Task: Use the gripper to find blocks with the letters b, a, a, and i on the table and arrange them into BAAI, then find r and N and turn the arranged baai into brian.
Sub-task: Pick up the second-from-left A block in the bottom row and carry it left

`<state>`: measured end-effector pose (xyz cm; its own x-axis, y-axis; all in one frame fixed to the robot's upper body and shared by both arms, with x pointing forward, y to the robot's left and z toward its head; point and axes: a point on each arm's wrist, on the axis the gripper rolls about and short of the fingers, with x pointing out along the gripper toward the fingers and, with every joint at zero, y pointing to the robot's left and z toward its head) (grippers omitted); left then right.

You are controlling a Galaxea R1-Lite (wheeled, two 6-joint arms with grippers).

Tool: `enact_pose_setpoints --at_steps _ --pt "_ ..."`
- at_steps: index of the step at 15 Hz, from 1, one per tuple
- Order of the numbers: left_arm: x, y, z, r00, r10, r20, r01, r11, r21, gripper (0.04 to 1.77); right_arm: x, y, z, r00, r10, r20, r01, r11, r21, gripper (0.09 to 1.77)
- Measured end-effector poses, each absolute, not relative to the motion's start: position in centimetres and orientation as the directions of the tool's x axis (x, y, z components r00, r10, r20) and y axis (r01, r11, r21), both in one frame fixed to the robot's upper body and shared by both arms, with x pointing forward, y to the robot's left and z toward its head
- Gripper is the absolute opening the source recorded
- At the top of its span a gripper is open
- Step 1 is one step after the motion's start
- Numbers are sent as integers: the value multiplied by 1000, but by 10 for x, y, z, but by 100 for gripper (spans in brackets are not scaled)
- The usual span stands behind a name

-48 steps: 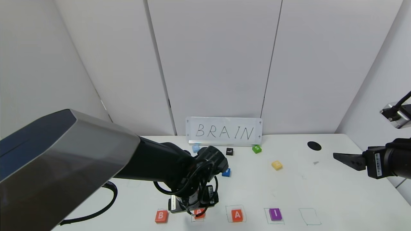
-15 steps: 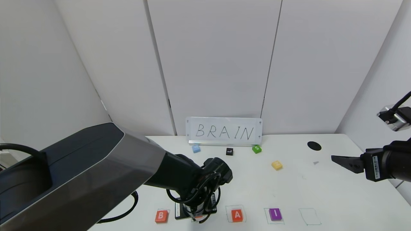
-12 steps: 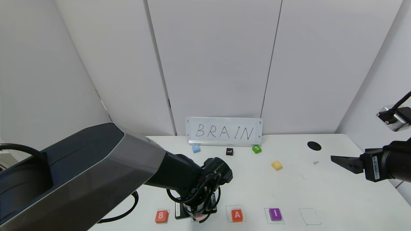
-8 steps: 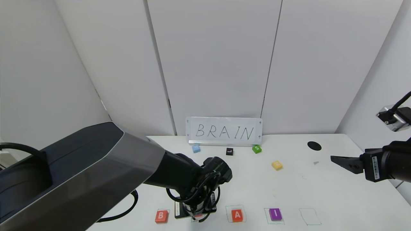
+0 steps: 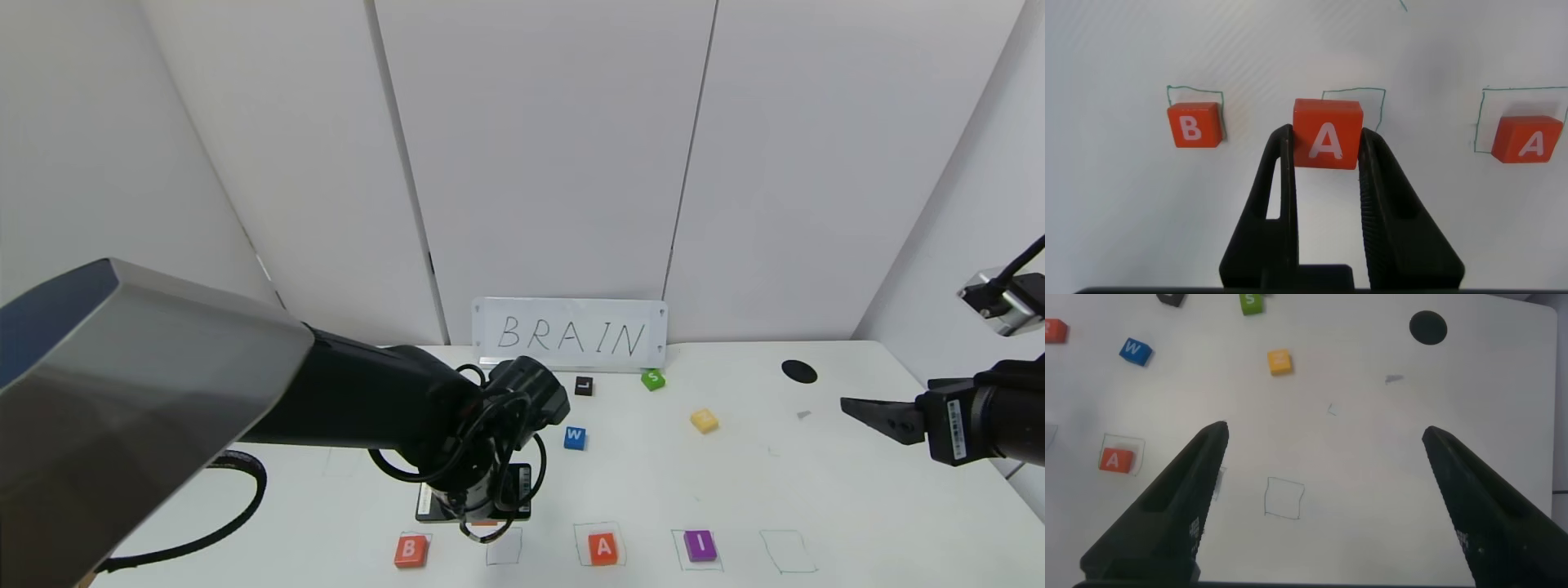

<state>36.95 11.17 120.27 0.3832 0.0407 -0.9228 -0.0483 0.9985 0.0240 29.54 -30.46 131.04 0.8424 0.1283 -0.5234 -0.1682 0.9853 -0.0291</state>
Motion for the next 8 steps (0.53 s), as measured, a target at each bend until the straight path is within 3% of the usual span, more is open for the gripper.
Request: enact_pose_setpoints --at_steps 8 --pt "386 169 1232 417 62 -907 -60 997 41 49 293 -302 1309 840 136 -526 -178 984 -29 171"
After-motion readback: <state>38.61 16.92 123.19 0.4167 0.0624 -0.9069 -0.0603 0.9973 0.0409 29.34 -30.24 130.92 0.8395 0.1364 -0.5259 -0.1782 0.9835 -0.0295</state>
